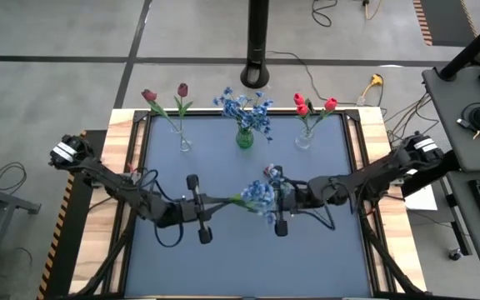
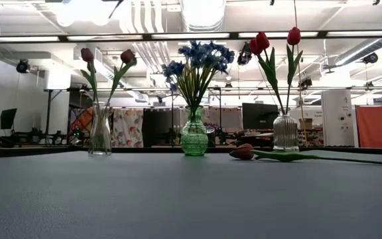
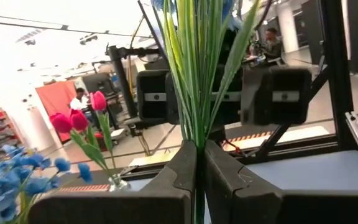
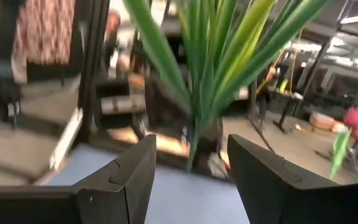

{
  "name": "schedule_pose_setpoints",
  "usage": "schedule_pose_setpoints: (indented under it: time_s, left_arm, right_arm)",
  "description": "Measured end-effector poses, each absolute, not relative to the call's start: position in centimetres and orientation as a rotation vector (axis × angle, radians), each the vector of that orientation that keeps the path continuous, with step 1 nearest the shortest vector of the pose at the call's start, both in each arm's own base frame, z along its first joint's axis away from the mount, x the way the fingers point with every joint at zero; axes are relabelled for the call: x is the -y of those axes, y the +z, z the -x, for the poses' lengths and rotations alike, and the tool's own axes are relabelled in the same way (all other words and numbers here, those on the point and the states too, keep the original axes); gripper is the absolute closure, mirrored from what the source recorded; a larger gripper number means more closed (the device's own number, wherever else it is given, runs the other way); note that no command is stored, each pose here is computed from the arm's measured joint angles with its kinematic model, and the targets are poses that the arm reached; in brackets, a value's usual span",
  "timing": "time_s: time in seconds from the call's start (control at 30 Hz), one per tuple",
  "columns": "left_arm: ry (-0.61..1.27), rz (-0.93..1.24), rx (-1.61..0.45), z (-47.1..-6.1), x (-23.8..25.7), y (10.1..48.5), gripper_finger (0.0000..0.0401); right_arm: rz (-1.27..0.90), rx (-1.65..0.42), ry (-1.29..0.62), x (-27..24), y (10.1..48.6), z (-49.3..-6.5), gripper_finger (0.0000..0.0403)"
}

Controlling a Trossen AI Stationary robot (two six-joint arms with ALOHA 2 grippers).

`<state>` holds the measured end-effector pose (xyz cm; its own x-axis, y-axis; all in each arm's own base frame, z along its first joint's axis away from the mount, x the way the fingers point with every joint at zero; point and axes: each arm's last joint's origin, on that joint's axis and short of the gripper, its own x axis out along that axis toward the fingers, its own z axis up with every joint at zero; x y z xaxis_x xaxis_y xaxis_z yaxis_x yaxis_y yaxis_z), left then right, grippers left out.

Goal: Sort flowers into vase by color
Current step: Put the blue flower into the green vase

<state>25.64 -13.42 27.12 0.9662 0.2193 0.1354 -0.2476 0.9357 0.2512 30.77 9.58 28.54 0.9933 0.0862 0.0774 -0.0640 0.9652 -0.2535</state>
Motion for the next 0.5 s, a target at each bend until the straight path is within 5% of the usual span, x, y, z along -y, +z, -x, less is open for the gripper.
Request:
schedule_pose_setpoints:
  time_s: [0.27,0.5]
  left_arm:
    - [0.231,-0.256,0.140,-26.8,12.9,26.5,0.0401]
    - [0.247,-0.244,0.160,-27.4,12.6,26.1,0.0401]
  right_arm:
    - [0.165,0.236,0.042,-9.8,27.5,-32.5,0.0209]
    - [0.151,0.265,0.034,-9.8,26.9,-33.0,0.0169]
